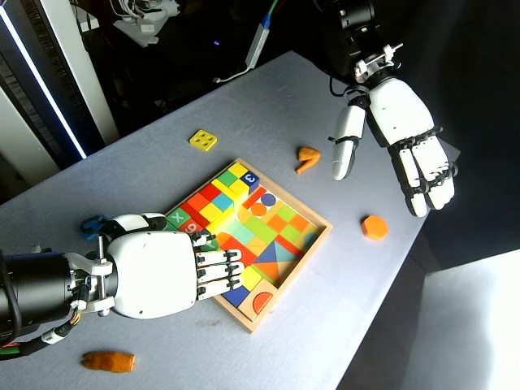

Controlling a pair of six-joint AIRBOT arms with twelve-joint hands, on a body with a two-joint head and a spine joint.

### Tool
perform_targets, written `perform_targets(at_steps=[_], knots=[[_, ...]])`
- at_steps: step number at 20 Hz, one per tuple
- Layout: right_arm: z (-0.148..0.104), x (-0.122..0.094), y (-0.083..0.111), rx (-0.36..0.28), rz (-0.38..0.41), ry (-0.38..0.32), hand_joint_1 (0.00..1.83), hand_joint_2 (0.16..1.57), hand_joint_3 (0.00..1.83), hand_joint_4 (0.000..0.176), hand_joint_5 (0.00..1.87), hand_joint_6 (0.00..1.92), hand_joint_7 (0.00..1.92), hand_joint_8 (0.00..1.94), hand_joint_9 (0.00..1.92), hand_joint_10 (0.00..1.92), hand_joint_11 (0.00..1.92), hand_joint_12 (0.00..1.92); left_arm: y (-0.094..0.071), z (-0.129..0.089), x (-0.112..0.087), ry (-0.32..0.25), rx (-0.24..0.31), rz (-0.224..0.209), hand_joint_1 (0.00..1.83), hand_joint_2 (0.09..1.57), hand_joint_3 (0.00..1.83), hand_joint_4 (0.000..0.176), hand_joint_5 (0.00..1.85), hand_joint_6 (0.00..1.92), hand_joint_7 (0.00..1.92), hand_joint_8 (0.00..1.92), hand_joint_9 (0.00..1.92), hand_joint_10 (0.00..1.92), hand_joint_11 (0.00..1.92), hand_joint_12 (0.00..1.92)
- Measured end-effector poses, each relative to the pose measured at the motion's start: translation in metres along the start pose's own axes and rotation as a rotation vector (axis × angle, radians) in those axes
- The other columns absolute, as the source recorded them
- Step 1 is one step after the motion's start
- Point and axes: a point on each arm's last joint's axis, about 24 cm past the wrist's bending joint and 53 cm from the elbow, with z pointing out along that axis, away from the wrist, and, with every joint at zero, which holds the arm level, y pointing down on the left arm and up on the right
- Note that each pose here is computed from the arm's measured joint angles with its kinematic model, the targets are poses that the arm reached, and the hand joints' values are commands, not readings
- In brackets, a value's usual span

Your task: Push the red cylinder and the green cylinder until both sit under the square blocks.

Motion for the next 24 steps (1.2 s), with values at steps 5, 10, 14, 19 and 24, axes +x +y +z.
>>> perform_targets(at_steps=[5,10,14,19,24], knots=[[0.0,-0.002,0.003,-0.004,-0.014,-0.001,0.36,1.15,0.0,0.134,0.69,0.0,0.05,0.0,0.0,0.0,0.0,0.14,0.0,0.0,0.0,0.0,0.0,0.0,0.0,1.08,0.0,0.085,0.04,0.0,0.0,0.0,0.0,0.0,0.0,0.27],[0.0,-0.005,0.009,-0.021,-0.057,-0.006,0.34,1.16,0.0,0.127,0.68,0.0,0.03,0.0,0.0,0.0,0.0,0.19,0.001,0.0,0.001,0.002,-0.002,0.0,0.0,1.08,0.0,0.09,0.05,0.0,0.0,0.0,0.0,0.0,0.0,0.17],[-0.001,-0.015,0.021,-0.059,-0.058,-0.036,0.41,1.14,0.0,0.113,0.7,0.0,0.07,0.0,0.0,0.0,0.0,0.41,0.002,0.0,0.003,0.006,-0.005,0.001,0.0,1.07,0.0,0.077,0.05,0.0,0.0,0.0,0.0,0.0,0.0,0.2],[-0.01,-0.032,0.033,-0.104,-0.047,-0.097,0.44,1.14,0.0,0.091,0.68,0.0,0.06,0.0,0.0,0.0,0.0,0.44,0.004,-0.001,0.004,0.005,-0.006,-0.007,0.0,1.07,0.0,0.086,0.05,0.0,0.0,0.0,0.01,0.0,0.0,0.25],[-0.046,-0.074,0.043,-0.166,-0.006,-0.287,0.47,1.12,0.0,0.0,0.64,0.0,0.07,0.0,0.0,0.0,0.0,0.11,-0.001,-0.01,0.005,-0.01,0.021,-0.033,0.0,1.07,0.0,0.113,0.04,0.0,0.01,0.0,0.01,0.0,0.0,0.28]])
